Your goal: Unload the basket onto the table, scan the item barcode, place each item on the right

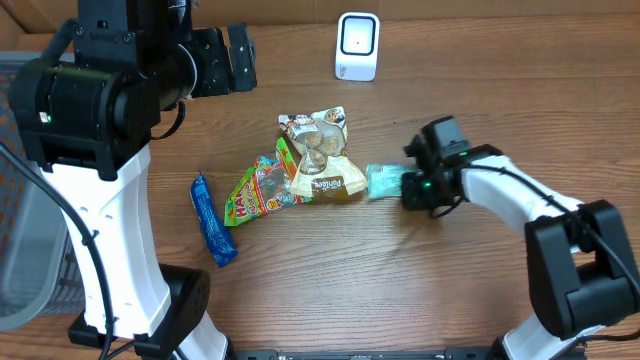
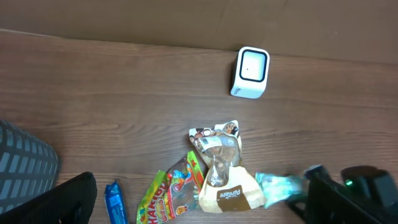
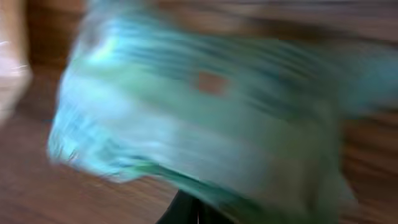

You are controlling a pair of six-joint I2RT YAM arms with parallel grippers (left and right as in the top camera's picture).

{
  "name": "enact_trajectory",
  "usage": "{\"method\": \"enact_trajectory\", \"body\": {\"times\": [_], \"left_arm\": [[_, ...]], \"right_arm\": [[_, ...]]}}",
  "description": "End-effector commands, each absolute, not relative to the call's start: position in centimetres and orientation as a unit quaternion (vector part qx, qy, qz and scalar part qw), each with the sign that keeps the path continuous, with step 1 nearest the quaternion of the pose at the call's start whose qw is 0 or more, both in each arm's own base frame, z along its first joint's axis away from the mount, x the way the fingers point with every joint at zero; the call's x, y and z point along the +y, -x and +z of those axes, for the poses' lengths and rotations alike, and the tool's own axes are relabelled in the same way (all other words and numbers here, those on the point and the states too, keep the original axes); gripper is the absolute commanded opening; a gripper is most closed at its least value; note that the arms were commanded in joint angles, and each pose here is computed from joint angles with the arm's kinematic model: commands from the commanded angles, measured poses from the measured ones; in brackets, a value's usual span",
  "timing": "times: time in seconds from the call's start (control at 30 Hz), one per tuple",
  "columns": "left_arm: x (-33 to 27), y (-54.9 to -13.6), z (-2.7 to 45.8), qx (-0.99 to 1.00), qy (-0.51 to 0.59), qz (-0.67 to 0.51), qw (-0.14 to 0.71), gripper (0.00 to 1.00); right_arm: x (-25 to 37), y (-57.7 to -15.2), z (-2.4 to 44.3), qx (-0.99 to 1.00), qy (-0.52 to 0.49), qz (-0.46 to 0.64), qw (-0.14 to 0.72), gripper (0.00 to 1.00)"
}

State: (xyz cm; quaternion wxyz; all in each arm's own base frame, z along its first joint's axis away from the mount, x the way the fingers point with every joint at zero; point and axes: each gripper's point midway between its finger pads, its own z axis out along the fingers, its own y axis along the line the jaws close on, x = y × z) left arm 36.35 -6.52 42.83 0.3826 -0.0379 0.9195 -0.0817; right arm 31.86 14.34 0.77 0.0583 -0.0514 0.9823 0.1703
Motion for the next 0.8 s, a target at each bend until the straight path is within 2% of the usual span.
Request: {"method": "enact_trajectory", "body": {"times": [0.0,0.33,0.37,0.5,0.77], "left_arm": [[-6.5,-36.3,42.9,0.919,0.039,-0.080,0.384,1.00],[-6.5,-36.3,42.9,0.919,0.039,-0.080,0.384,1.00],[-6.5,-36.3,42.9,0.919,0.039,-0.080,0.384,1.00],[-6.5,-36.3,42.9,0.919,0.039,-0.080,0.384,1.00],[-6.5,-36.3,42.9,0.919,0.039,-0.080,0.384,1.00]], "right_arm": [[12.2,-34.4,2.5,0.984,0.026,0.157,0.085,0.04],[12.4,-36.7,9.9,0.973,0.054,0.209,0.086,0.22],[12.5,-37.2,10.3,0.972,0.056,0.210,0.094,0.22],[13.5,-38.5,10.5,0.965,0.071,0.221,0.125,0.04],[14.4,-36.0,7.1,0.962,0.074,0.245,0.093,0.04]]}}
